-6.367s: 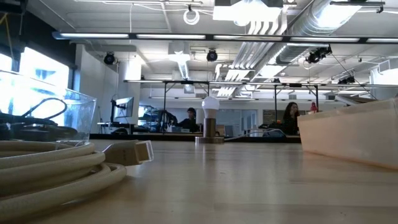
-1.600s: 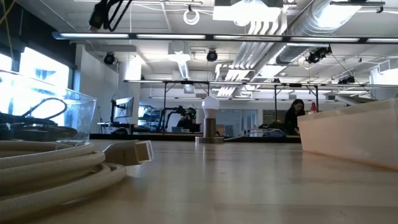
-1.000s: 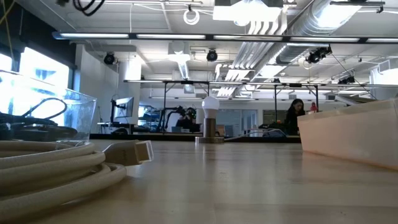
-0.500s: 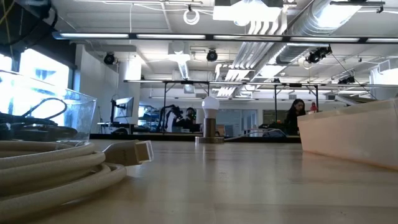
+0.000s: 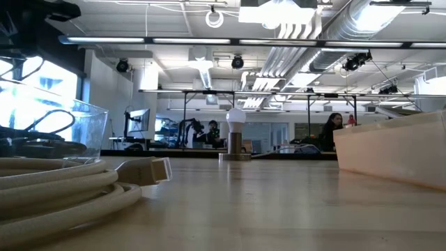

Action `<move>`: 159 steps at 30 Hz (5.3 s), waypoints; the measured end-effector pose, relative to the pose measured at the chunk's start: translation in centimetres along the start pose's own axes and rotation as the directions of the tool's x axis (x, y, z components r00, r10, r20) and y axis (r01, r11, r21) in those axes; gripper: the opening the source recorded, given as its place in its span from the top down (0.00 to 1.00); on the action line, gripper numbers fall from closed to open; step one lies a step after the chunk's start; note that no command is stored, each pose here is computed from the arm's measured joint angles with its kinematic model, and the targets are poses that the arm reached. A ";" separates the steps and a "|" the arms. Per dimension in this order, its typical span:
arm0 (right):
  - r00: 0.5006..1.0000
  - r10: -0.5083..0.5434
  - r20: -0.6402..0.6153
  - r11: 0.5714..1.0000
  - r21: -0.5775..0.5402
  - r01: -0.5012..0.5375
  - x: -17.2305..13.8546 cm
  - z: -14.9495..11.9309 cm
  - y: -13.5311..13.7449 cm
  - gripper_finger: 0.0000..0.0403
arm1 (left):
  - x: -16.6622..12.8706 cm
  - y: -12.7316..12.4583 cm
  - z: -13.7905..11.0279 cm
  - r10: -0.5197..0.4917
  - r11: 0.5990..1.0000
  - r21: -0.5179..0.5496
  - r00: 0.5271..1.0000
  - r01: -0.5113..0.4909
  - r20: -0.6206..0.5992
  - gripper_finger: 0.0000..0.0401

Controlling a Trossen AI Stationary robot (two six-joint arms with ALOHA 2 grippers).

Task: Pick & Place USB Port
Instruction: Put the black USB cable into the transparent bin, then put the brown HDMI cable into the orange bin

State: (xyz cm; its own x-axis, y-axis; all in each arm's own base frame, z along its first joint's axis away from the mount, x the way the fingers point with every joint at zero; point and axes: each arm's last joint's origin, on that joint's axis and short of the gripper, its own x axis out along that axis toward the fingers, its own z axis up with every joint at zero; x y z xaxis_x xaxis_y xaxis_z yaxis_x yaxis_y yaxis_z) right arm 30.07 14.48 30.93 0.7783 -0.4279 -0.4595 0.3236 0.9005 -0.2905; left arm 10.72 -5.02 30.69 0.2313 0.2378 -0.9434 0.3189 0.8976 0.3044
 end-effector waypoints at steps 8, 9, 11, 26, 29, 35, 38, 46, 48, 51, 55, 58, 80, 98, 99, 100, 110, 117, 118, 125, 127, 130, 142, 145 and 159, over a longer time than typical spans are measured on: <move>1.000 0.018 -0.019 1.000 -0.009 -0.019 1.1 0.3 -0.8 0.71 | 0.0 0.0 0.0 -0.002 1.000 0.007 1.000 0.002 -0.003 1.00; 1.000 0.020 -0.019 1.000 -0.009 -0.020 1.2 0.4 -0.9 0.71 | -0.2 0.1 0.0 -0.003 1.000 0.009 1.000 0.003 0.003 1.00; 0.999 0.030 -0.019 1.000 -0.009 -0.030 1.4 0.5 -1.1 0.71 | -0.9 0.3 0.2 -0.004 1.000 0.000 0.999 0.004 0.033 1.00; 1.000 0.027 -0.011 0.999 -0.037 -0.027 1.8 0.8 -1.5 0.71 | -2.6 0.7 2.9 0.073 0.997 -0.016 0.995 -0.072 0.062 1.00; 1.000 0.027 -0.011 0.999 -0.042 -0.027 1.8 0.8 -1.5 0.71 | -2.3 0.5 3.4 0.075 0.997 -0.007 0.996 -0.075 0.040 1.00; 1.000 0.027 -0.011 0.998 -0.052 -0.027 1.8 0.8 -1.5 0.71 | -1.7 0.2 4.6 0.074 0.997 -0.008 0.997 -0.074 0.036 1.00; 1.000 0.027 -0.009 0.998 -0.055 -0.028 1.8 0.8 -1.4 0.71 | -1.6 0.1 5.2 0.069 0.997 0.008 0.994 -0.070 0.078 1.00; 1.000 0.027 -0.006 0.998 -0.053 -0.028 1.9 0.8 -1.4 0.71 | -1.6 0.1 5.1 0.071 0.997 -0.006 0.995 -0.071 0.068 1.00; 1.000 0.027 -0.006 0.998 -0.053 -0.028 1.9 0.8 -1.4 0.71 | -1.5 0.0 5.0 0.063 0.998 -0.018 0.996 -0.062 0.063 1.00; 1.000 0.028 -0.006 0.998 -0.053 -0.028 1.9 0.8 -1.4 0.71 | -0.9 -0.2 4.9 0.063 0.998 -0.010 0.997 -0.062 0.039 1.00; 1.000 0.029 -0.005 0.998 -0.054 -0.030 1.8 0.8 -1.4 0.71 | 0.0 -0.5 4.7 0.042 0.999 0.001 0.999 -0.042 0.005 1.00; 0.999 0.035 -0.007 0.998 -0.054 -0.036 1.8 0.8 -1.4 0.71 | 0.6 -0.7 4.5 0.045 0.999 0.005 0.999 -0.045 -0.022 1.00; 0.999 0.045 -0.009 0.998 -0.054 -0.045 1.8 0.8 -1.3 0.71 | 3.0 -1.0 3.6 0.203 0.977 -0.043 0.974 -0.208 -0.096 0.82; 0.997 0.071 -0.042 0.995 -0.070 -0.073 1.8 0.5 -1.3 0.71 | 0.2 -1.2 7.7 -0.030 0.917 -0.374 0.957 0.142 0.290 0.52; 0.996 0.069 -0.047 0.995 -0.072 -0.073 1.8 0.4 -1.3 0.71 | 0.5 -1.3 8.1 -0.030 0.914 -0.377 0.950 0.153 0.312 0.52; 0.996 0.068 -0.054 0.995 -0.069 -0.071 1.8 0.3 -1.3 0.71 | 1.0 -1.6 8.6 -0.030 0.914 -0.373 0.944 0.159 0.329 0.52; 0.993 0.054 -0.100 0.997 -0.052 -0.060 1.7 -0.2 -1.5 0.71 | 7.0 -6.4 12.8 -0.090 0.978 -0.160 0.962 0.135 0.257 0.53; 0.994 0.052 -0.099 0.997 -0.052 -0.057 1.7 -0.2 -1.5 0.71 | 9.9 -9.1 15.5 -0.176 0.968 -0.121 0.942 0.218 0.285 0.53; 0.994 0.052 -0.099 0.997 -0.051 -0.057 1.7 -0.2 -1.5 0.71 | 10.2 -9.3 15.9 -0.196 0.964 -0.119 0.936 0.239 0.294 0.53; 0.994 0.054 -0.098 0.997 -0.043 -0.058 1.7 -0.2 -1.5 0.71 | 10.5 -9.6 16.3 -0.223 0.949 -0.149 0.924 0.279 0.311 0.53; 0.994 0.054 -0.100 0.997 -0.044 -0.058 1.7 -0.2 -1.5 0.71 | 10.5 -9.6 16.5 -0.224 0.946 -0.150 0.916 0.286 0.333 0.53; 0.994 0.054 -0.100 0.997 -0.044 -0.058 1.7 -0.2 -1.5 0.71 | 10.4 -9.6 16.7 -0.222 0.945 -0.152 0.912 0.288 0.346 0.53; 0.993 0.053 -0.103 0.997 -0.043 -0.058 1.7 -0.3 -1.5 0.71 | 10.9 -9.8 17.1 -0.198 0.956 -0.136 0.912 0.261 0.358 0.53; 0.993 0.053 -0.102 0.997 -0.042 -0.058 1.8 -0.3 -1.5 0.71 | 11.3 -9.9 17.1 -0.190 0.959 -0.137 0.921 0.249 0.341 0.53; 0.995 0.066 -0.079 0.994 -0.078 -0.072 3.3 -3.1 -0.6 0.71 | 14.3 -11.3 18.2 -0.212 0.966 -0.079 0.925 0.248 0.315 0.53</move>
State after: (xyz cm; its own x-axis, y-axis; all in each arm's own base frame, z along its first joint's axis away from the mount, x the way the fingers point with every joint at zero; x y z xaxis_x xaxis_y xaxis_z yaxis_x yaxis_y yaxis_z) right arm 30.84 12.30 26.99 0.7526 -0.3727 -0.5428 0.2238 0.9201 -0.3214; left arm 27.18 -18.53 16.17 0.4364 -0.0870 -0.8955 0.2923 0.9550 0.0497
